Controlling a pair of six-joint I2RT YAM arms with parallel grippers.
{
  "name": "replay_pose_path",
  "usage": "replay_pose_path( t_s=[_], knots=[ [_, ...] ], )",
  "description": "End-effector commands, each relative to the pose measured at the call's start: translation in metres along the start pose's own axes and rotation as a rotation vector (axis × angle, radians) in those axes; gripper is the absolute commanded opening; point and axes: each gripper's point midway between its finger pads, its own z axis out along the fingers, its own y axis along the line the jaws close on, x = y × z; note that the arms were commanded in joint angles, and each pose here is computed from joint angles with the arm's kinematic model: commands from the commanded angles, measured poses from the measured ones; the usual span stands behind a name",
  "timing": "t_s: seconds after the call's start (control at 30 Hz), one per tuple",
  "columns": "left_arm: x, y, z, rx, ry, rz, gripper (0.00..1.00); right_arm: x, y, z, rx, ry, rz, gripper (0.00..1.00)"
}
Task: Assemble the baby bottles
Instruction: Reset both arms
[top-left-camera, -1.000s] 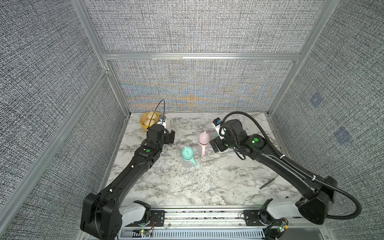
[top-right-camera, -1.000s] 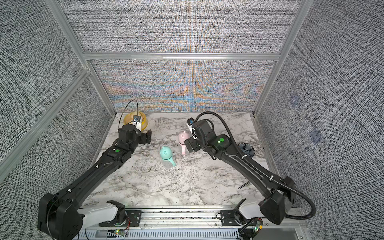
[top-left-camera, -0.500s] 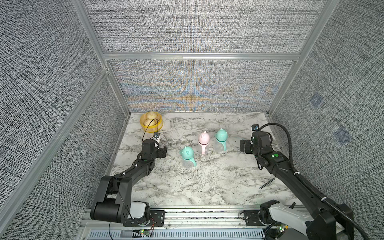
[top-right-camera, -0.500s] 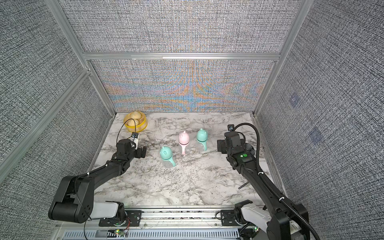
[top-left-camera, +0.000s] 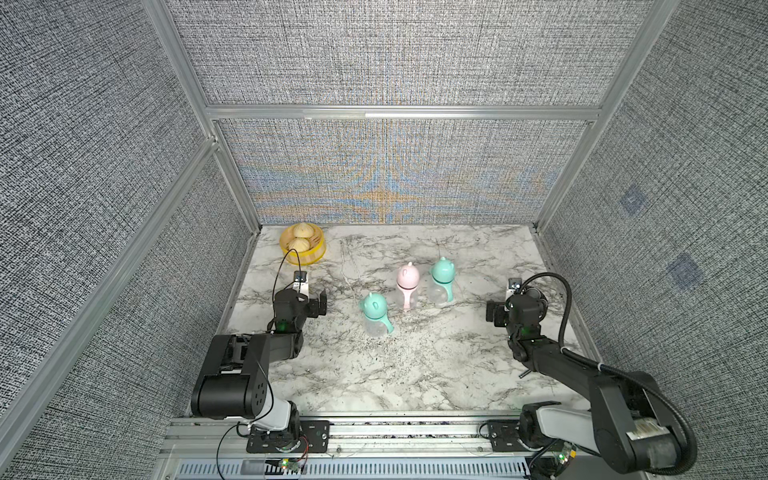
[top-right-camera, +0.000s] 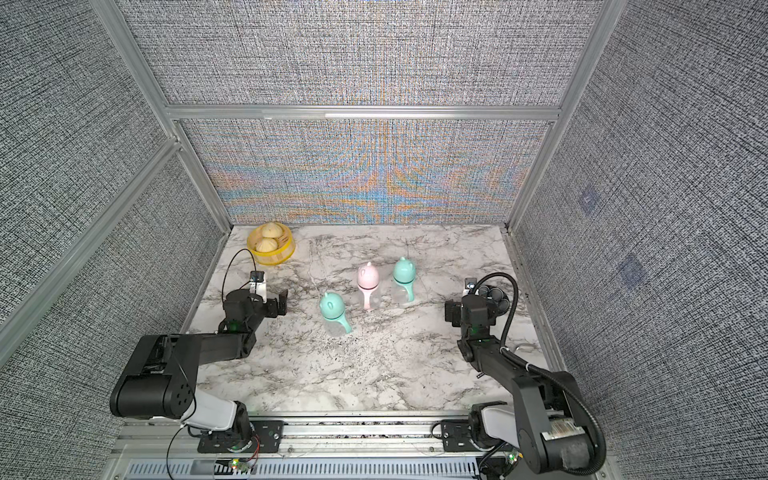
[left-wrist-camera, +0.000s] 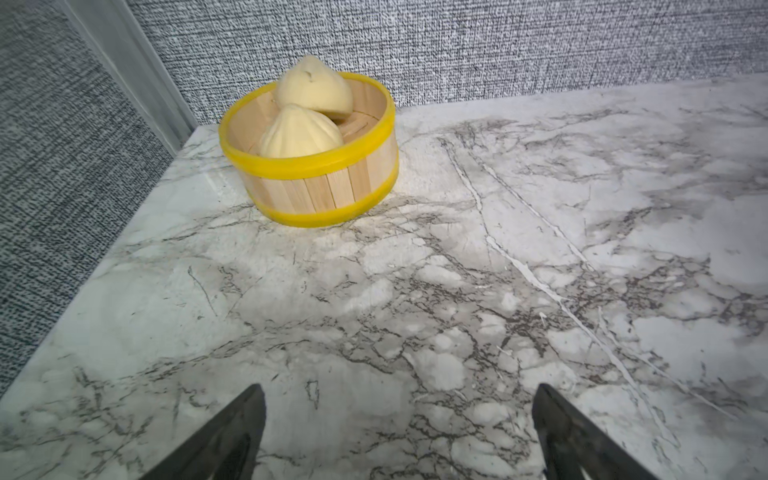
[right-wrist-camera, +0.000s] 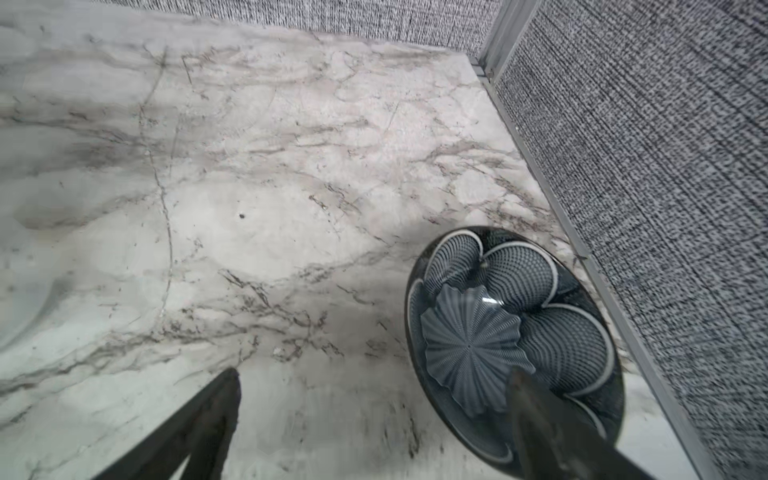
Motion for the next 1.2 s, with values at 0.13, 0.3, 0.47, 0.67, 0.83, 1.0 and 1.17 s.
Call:
replay_pose_path(
  t_s=[0.13,0.3,0.47,0.67,0.83,1.0,1.17],
  knots=[
    [-0.014,0.014,0.001,-0.082,-0.069,-0.032,1.00,-0.027,0.011,0.007,-0.072,-0.210,0.054,0.99],
    [-0.014,0.015,0.000,-0.091,-0.077,-0.025,1.00,-0.016,0.015,0.025,-0.107,-0.200,0.076,0.99],
    [-0.015,0.006,0.001,-0.039,-0.073,-0.005,1.00,-0.017,0.011,0.037,-0.084,-0.113,0.079,0.99],
    [-0.015,0.007,0.001,-0.041,-0.075,-0.007,1.00,-0.017,0.011,0.036,-0.085,-0.113,0.079,0.99],
    [-0.015,0.007,0.001,-0.042,-0.075,-0.007,1.00,-0.017,0.011,0.037,-0.085,-0.113,0.079,0.99],
    [-0.015,0.007,0.001,-0.041,-0.074,-0.007,1.00,-0.017,0.011,0.037,-0.086,-0.112,0.078,0.99],
    [-0.015,0.007,0.001,-0.042,-0.075,-0.007,1.00,-0.016,0.011,0.037,-0.087,-0.110,0.076,0.99]
  ],
)
